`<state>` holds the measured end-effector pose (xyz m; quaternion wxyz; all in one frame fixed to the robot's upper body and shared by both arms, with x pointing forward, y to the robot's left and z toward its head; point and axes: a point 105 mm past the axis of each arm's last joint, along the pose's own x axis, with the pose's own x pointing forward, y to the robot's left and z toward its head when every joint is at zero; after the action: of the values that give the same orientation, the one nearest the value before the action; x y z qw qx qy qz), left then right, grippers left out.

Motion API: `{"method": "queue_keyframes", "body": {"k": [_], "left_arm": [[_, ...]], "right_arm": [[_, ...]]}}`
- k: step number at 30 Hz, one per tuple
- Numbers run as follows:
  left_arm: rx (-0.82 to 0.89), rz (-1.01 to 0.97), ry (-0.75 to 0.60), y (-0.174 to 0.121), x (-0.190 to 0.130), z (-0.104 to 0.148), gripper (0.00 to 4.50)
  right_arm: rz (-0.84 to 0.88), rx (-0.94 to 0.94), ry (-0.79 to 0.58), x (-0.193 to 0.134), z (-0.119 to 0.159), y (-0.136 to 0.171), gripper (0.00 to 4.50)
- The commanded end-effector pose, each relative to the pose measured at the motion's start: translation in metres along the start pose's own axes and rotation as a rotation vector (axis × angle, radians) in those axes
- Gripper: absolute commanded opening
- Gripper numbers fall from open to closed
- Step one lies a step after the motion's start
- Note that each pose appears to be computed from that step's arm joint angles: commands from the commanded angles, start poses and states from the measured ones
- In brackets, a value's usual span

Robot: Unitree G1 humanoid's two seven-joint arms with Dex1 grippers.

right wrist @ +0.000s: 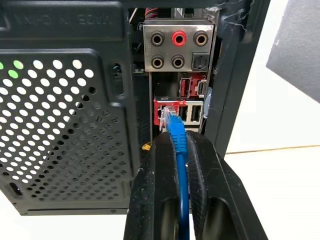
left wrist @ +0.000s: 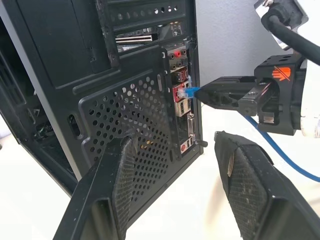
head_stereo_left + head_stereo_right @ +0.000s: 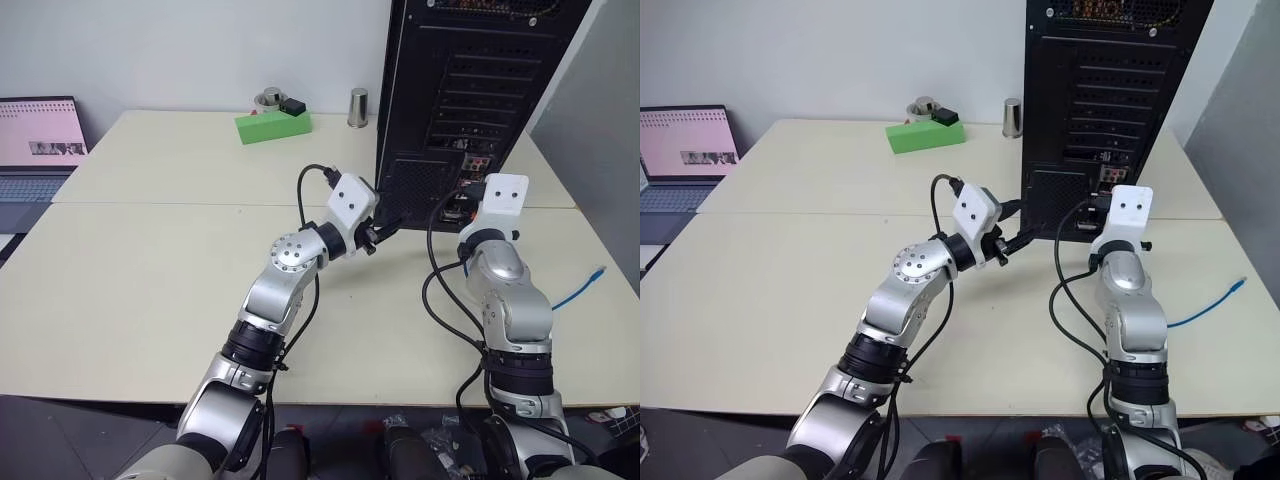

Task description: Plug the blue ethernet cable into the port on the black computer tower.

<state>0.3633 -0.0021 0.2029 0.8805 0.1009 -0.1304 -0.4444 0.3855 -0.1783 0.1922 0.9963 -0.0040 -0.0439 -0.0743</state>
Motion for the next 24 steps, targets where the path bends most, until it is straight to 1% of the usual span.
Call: {"method": "queue_keyframes", "body": {"k": [1,7,16,24], "left_arm": [[0.021,0.001,-0.056,-0.001,0.000,0.015,2.63],[0.024,0.001,-0.056,-0.001,0.000,0.016,2.63],[0.006,0.000,-0.074,-0.002,-0.001,0.020,2.63],[-0.027,0.000,-0.085,-0.002,-0.001,0.022,2.63]], "right_arm": [[-0.037,0.004,-0.063,0.002,0.016,-0.005,0.00],[-0.004,0.023,-0.070,0.006,0.019,0.012,0.00],[0.012,0.045,-0.084,0.014,0.025,0.025,0.00],[0.013,0.058,-0.079,0.021,0.025,0.032,0.00]]}}
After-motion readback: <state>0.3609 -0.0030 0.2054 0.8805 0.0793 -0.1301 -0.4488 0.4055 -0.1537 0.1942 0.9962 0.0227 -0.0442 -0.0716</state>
